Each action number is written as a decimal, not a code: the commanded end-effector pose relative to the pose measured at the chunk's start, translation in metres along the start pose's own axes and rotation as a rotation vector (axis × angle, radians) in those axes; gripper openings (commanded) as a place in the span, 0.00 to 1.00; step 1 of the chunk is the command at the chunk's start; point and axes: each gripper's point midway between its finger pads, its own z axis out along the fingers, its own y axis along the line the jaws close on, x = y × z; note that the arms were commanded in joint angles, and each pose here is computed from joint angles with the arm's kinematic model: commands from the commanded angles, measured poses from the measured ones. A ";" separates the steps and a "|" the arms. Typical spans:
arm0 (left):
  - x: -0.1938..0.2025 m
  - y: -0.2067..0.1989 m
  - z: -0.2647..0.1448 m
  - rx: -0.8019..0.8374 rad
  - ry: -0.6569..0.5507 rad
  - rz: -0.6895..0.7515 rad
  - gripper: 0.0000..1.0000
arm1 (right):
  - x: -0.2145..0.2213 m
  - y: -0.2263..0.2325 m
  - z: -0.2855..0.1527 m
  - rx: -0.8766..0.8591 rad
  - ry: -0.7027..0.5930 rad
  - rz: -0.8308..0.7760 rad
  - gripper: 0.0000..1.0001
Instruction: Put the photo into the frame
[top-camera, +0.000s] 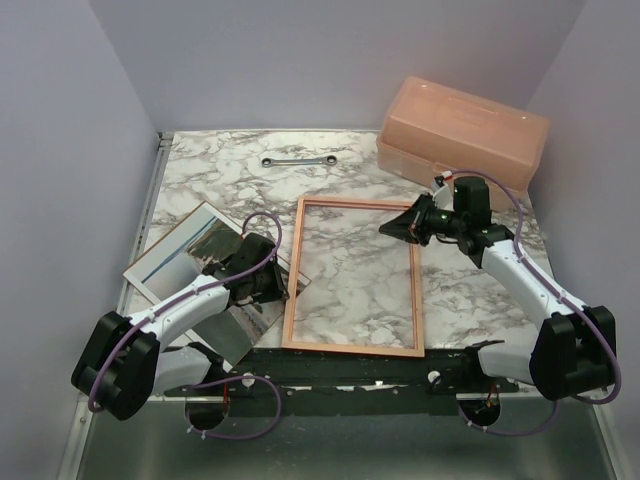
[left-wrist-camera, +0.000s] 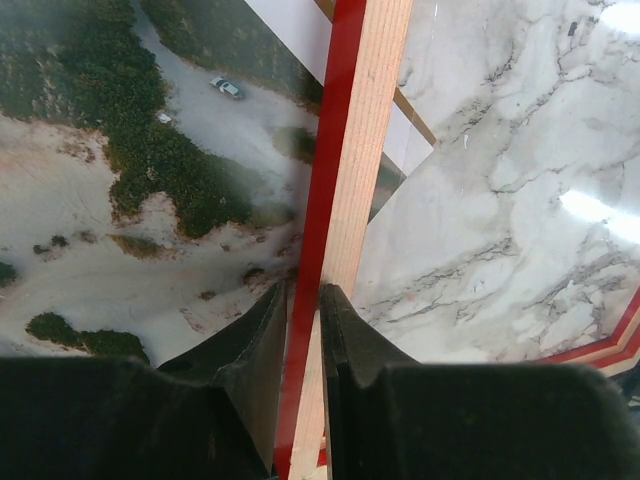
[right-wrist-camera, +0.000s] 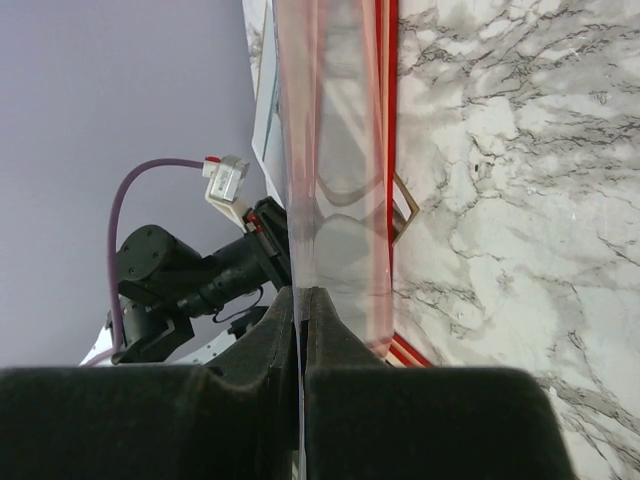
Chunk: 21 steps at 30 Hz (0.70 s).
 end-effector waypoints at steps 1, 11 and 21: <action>0.000 0.012 0.002 -0.059 0.001 0.018 0.21 | -0.006 0.018 -0.002 -0.058 -0.014 -0.010 0.01; 0.000 0.014 0.003 -0.065 0.005 0.020 0.20 | 0.004 0.002 0.001 -0.058 0.000 0.020 0.01; 0.001 0.015 0.003 -0.071 0.007 0.020 0.20 | 0.019 -0.018 0.001 -0.045 0.014 0.067 0.01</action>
